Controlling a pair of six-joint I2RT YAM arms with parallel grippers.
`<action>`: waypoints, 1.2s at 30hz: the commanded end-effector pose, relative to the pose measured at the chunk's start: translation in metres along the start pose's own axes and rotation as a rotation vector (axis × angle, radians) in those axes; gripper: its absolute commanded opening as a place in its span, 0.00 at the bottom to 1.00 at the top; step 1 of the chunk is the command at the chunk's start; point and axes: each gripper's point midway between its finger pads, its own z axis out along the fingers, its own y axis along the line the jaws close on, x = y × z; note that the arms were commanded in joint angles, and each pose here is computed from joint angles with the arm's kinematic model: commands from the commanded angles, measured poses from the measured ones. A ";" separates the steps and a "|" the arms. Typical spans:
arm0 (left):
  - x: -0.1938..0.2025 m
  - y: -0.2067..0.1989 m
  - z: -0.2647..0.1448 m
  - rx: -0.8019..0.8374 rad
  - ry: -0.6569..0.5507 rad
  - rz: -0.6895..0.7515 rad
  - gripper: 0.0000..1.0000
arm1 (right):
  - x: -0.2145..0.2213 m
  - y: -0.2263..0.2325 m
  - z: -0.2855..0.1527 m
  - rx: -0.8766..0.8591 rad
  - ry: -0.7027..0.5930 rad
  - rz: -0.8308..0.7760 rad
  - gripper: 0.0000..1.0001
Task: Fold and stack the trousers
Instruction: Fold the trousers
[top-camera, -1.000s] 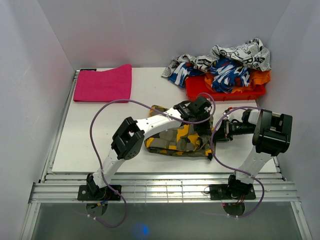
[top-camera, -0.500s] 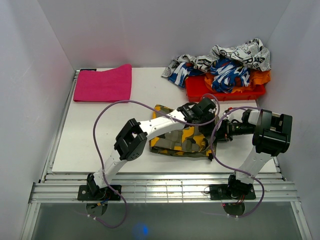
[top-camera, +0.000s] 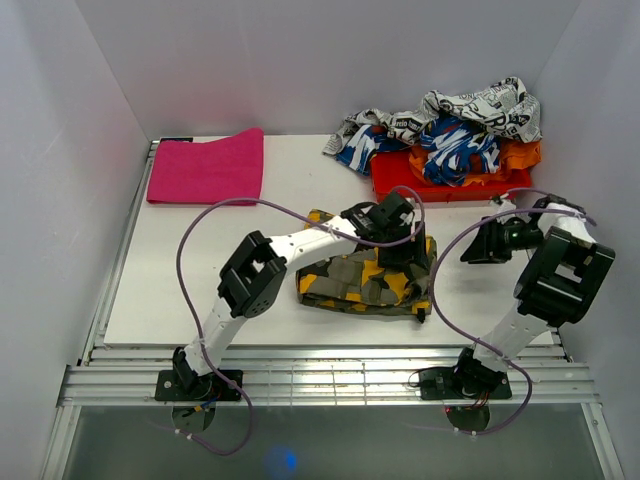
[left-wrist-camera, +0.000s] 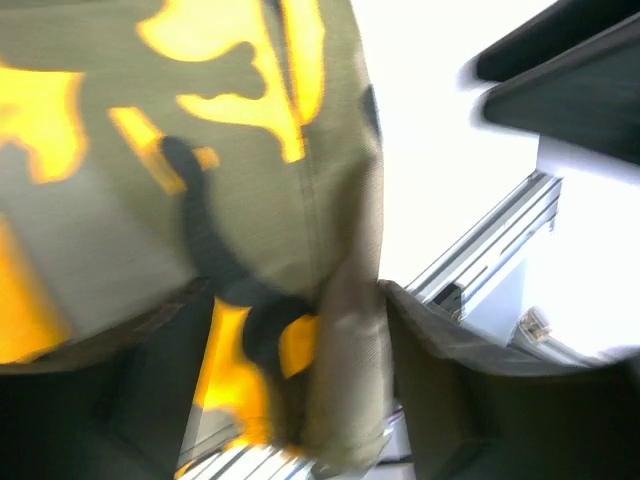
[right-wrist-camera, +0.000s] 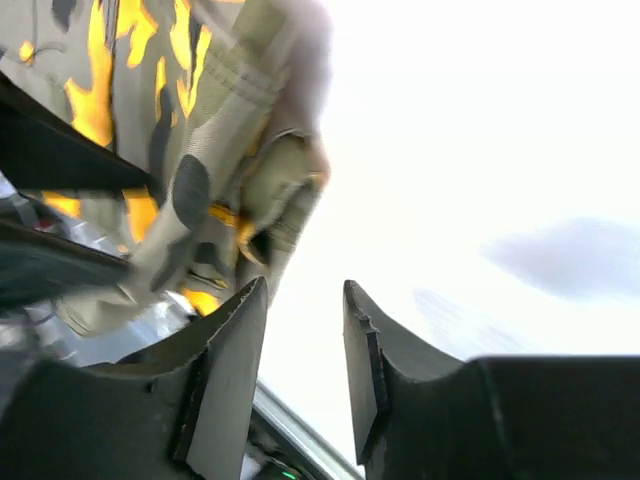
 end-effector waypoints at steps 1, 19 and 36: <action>-0.044 -0.041 -0.081 0.138 -0.140 0.120 0.83 | -0.012 0.007 -0.040 0.058 0.009 -0.134 0.43; -0.029 0.078 -0.259 0.575 0.011 0.210 0.62 | 0.018 0.179 0.032 -0.537 0.161 -0.231 0.60; 0.067 0.286 -0.149 0.132 0.234 -0.377 0.37 | 0.073 0.033 0.114 -0.090 0.549 -0.022 0.52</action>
